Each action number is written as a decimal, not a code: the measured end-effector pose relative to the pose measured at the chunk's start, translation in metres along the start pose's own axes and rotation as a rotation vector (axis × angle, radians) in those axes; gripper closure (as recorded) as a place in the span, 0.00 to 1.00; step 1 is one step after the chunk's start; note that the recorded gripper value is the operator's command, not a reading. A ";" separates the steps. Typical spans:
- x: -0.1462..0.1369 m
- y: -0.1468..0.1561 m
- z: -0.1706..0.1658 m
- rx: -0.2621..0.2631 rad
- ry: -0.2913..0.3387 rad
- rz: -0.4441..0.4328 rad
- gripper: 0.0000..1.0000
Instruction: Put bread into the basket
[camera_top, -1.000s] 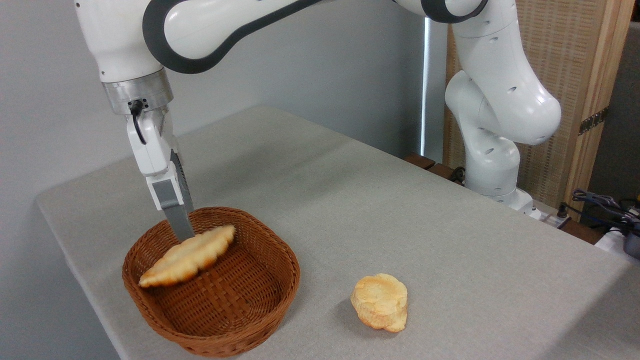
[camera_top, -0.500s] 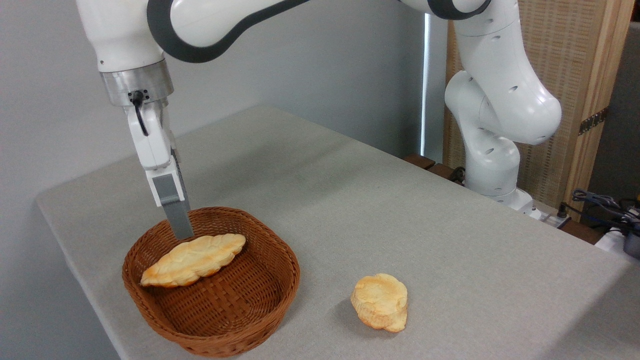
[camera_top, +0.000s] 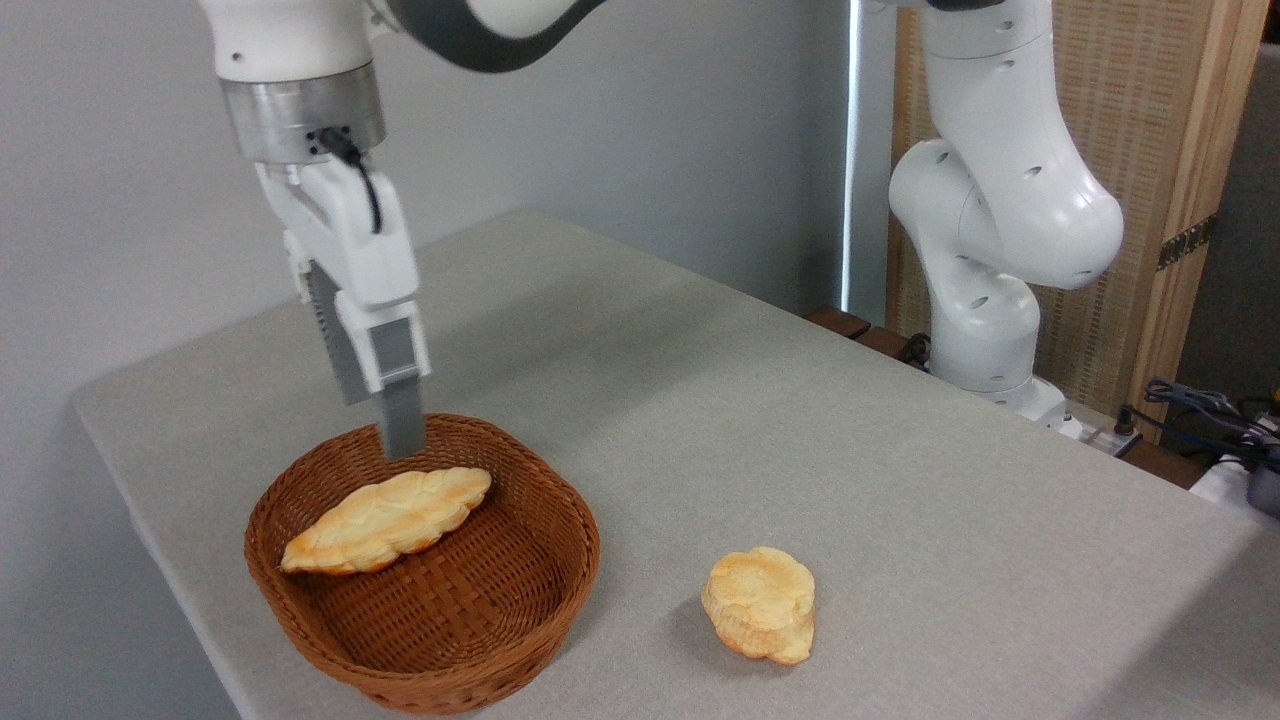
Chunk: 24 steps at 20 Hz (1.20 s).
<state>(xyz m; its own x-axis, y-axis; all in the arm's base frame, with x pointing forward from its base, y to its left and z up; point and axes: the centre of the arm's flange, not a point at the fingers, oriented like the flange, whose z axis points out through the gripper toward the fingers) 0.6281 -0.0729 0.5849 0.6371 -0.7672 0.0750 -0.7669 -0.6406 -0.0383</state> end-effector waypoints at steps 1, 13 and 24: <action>-0.008 0.000 -0.002 -0.024 -0.018 -0.012 0.00; -0.031 0.013 -0.020 -0.056 -0.051 -0.128 0.00; -0.065 0.036 -0.022 -0.045 -0.026 -0.110 0.00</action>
<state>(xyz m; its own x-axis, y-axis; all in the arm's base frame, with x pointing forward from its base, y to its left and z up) 0.5572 -0.0456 0.6002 0.7190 -0.6932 0.0499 -0.6945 -0.7194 0.0134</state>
